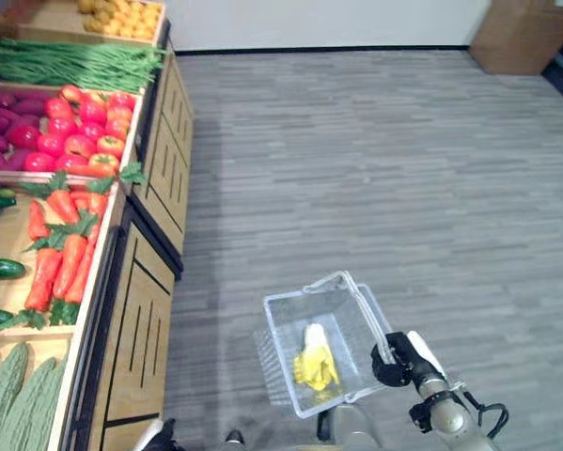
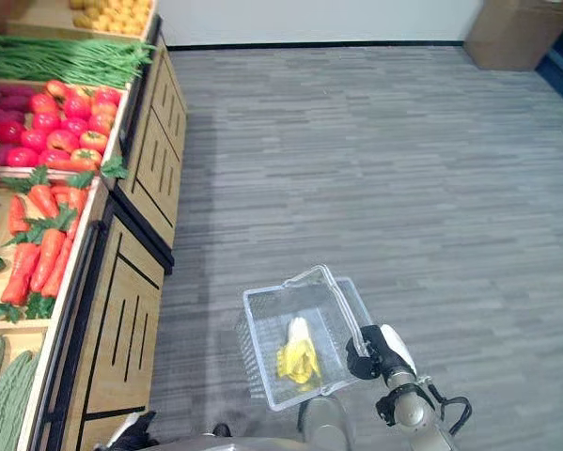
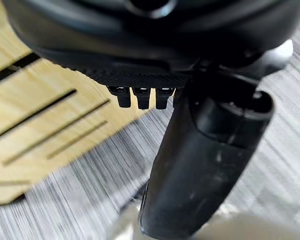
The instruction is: Get the vegetables into the basket
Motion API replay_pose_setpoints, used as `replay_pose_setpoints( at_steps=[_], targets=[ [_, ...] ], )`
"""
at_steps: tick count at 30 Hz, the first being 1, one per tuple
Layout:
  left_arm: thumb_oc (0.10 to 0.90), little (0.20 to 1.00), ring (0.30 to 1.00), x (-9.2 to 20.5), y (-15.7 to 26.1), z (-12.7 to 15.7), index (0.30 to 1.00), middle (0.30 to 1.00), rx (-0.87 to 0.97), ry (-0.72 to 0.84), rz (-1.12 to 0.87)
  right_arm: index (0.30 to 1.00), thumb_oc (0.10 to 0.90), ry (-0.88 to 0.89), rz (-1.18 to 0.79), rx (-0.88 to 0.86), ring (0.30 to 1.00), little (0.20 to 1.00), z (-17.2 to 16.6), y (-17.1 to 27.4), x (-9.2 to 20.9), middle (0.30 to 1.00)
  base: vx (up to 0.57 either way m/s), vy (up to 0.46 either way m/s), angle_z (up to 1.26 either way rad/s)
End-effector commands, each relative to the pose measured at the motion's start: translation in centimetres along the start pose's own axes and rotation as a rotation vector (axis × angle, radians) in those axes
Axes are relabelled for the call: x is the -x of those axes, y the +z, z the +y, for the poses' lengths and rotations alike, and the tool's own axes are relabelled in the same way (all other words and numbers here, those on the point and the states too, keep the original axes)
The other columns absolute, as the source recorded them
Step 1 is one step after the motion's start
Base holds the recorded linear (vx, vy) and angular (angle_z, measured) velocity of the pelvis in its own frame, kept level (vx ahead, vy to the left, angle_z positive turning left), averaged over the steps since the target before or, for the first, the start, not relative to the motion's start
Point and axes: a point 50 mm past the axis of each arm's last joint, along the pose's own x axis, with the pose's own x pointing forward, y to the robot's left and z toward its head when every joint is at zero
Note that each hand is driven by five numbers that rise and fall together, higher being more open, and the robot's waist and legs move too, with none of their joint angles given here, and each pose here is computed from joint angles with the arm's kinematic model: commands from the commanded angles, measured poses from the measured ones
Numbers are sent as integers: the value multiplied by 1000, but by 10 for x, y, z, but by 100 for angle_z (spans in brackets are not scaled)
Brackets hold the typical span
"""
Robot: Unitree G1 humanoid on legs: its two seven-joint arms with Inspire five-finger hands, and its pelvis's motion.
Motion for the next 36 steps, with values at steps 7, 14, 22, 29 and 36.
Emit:
replay_pose_setpoints(
  at_steps=[7, 14, 22, 29, 36],
  targets=[
    [900, 1000, 1000, -5, 16, 23, 1000, 1000, 26, 85, -51, 300, 400, -226, -179, 52, 300, 300, -66, 22, 5, 300, 254, -236, 19],
    [900, 1000, 1000, -5, 15, 22, 1000, 1000, -9, 93, -59, 300, 400, -239, -132, 86, 300, 300, -66, 9, 11, 300, 372, -48, 6],
    [900, 1000, 1000, -2, -4, 19, 1000, 1000, -35, 82, -5, 300, 400, -190, -96, 108, 300, 300, -54, 1, 13, 300, 331, 138, -52],
    [900, 1000, 1000, -3, 1, 26, 1000, 1000, -60, 91, -33, 300, 400, -163, -94, 92, 300, 300, -44, 4, 11, 300, 268, 230, -18],
    [900, 1000, 1000, -7, 16, 45, 1000, 1000, -54, 146, -62, 300, 400, -151, -140, 73, 300, 300, -37, 19, 4, 300, 177, 183, 0]
  ],
)
